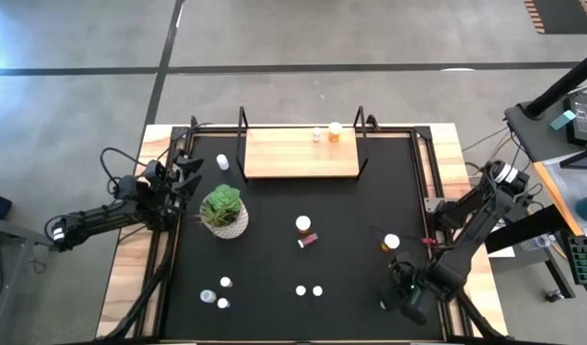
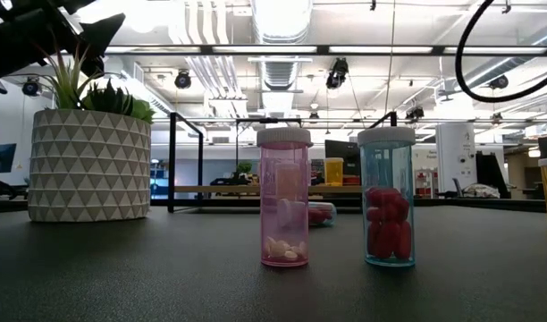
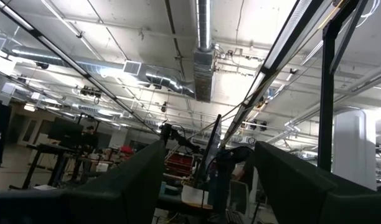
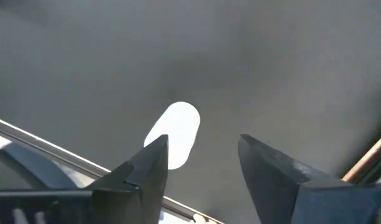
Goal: Pick and place medicine bottles onto shelf by color
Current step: Put the bottom right white pill bottle on the shelf
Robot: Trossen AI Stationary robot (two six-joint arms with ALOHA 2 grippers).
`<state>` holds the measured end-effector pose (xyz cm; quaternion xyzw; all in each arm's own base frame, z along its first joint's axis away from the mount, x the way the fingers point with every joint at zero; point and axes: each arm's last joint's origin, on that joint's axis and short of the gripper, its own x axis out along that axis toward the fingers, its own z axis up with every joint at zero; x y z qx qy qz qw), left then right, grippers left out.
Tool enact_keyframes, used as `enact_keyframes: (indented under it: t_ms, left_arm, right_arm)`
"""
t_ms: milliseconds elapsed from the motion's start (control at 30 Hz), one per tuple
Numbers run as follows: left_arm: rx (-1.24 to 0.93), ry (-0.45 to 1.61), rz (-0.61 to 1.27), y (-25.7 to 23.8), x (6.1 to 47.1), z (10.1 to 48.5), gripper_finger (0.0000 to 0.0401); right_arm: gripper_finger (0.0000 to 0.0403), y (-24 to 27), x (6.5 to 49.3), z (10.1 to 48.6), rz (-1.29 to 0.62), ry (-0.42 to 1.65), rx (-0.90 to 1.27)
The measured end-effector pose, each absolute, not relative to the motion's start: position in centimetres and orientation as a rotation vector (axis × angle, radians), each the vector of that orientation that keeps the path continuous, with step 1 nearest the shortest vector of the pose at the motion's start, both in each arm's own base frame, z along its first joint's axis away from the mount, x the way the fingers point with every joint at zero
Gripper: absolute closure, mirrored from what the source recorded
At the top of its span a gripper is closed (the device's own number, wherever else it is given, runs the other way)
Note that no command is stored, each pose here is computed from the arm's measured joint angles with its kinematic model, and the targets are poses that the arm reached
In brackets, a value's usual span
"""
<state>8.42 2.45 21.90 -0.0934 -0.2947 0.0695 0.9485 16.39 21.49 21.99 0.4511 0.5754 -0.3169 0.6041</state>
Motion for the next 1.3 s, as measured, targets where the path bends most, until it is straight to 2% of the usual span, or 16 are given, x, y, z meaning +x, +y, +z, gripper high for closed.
enact_keyframes:
  t_ms: [433, 733, 933, 1300]
  left_arm:
    - [-0.19, -0.6, 0.142, 2.4, 8.4, 21.9, 0.0168]
    - [-0.19, -0.599, 0.142, 2.5, 8.4, 21.9, 0.0168]
    - [-0.19, -0.6, 0.141, 2.4, 8.4, 21.9, 0.0168]
    - [-0.19, -0.6, 0.142, 2.5, 8.4, 21.9, 0.0168]
  right_arm:
    - [0.0127, 22.5, 18.2, 20.4, -0.65, 1.401, 0.982]
    - [0.0104, 22.8, 19.0, 19.1, -0.62, 1.469, 0.932]
    - [0.0131, 22.9, 19.2, 18.4, -0.626, 1.504, 0.924]
    - [0.0244, 22.9, 19.5, 18.4, -0.617, 1.48, 0.934]
